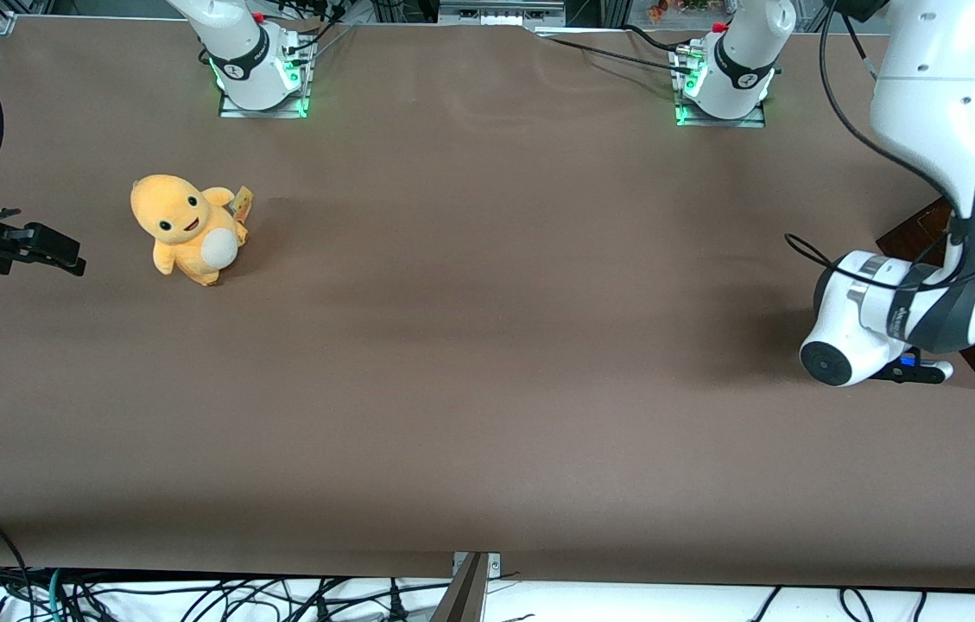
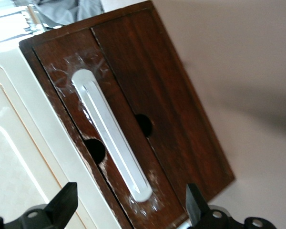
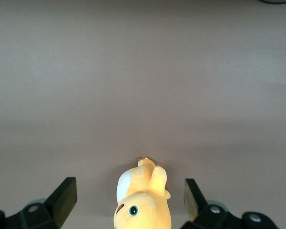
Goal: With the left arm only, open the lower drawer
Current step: 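Lower the open left gripper toward the lower drawer's white bar handle, then close the left gripper around the white bar handle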
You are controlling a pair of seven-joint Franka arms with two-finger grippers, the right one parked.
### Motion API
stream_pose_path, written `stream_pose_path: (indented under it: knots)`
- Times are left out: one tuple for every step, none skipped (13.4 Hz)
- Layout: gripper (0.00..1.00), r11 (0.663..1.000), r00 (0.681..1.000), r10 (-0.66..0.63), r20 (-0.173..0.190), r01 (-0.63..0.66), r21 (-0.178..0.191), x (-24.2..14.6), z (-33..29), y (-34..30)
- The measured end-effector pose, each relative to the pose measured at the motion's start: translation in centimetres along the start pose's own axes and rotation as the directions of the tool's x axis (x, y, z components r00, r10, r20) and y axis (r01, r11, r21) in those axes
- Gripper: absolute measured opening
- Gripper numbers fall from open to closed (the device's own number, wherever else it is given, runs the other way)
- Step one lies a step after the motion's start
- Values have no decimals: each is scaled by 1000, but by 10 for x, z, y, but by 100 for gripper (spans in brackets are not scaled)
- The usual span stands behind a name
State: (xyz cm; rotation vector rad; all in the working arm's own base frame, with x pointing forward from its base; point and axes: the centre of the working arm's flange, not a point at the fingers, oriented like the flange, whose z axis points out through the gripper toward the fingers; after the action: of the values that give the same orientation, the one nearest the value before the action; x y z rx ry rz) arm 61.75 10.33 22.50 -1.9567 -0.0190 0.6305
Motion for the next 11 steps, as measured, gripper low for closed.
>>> stream_pose_path:
  knots:
    - [100,999,1000,-7,1,7,39,5,9,3]
    - [100,997,1000,-15,0,15,76,10,16,7]
    - [100,994,1000,-24,0,24,108,14,24,11]
    - [100,990,999,-32,3,31,135,18,33,15]
    - [100,987,999,-34,8,32,157,21,41,18]
    - [100,983,999,-36,12,33,180,24,48,20]
    - [100,979,999,-39,14,35,203,26,56,21]
    - [100,974,999,-40,14,36,224,29,62,21]
    - [100,970,999,-40,13,36,241,31,68,21]
    - [97,967,999,-40,15,35,253,34,74,20]
    - [94,964,999,-40,17,34,262,36,80,20]
